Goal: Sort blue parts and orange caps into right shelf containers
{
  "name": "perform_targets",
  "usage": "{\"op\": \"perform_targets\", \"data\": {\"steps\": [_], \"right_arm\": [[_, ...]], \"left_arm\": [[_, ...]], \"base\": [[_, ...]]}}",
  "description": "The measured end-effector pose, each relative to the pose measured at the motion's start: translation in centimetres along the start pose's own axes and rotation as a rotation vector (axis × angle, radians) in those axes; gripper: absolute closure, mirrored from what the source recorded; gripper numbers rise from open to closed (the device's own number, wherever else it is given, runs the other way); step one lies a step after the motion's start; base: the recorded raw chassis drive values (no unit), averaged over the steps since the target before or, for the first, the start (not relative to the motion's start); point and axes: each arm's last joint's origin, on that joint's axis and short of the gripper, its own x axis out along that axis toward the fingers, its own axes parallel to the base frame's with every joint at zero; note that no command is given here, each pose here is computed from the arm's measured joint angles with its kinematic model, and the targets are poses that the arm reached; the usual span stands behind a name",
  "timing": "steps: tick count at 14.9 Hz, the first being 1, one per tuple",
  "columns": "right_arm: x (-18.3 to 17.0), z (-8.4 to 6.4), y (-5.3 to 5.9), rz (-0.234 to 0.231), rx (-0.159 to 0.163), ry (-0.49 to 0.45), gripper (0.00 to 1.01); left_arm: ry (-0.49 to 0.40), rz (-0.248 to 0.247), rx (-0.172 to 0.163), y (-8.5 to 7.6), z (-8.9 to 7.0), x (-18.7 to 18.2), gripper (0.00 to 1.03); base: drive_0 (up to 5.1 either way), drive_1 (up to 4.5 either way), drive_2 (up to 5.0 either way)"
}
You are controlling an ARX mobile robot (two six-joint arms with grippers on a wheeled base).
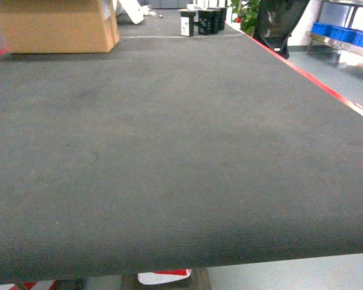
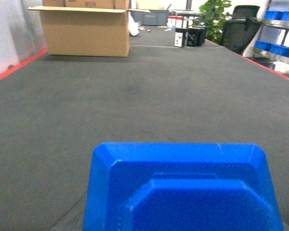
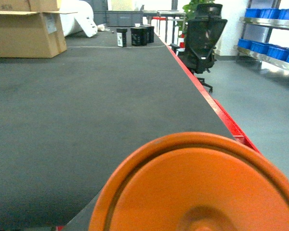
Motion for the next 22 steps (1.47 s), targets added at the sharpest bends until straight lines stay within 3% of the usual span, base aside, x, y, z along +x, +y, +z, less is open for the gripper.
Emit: {"op": "perform_targets", "data": {"steps": [22], "right_arm": [[0.00,0.00,0.00,0.000,0.000,0.000,0.59]], "left_arm": [[0.000,0.000,0.000,0.00,0.00,0.00,0.62]], "base": [[-1.6,-1.60,-1.6]]}}
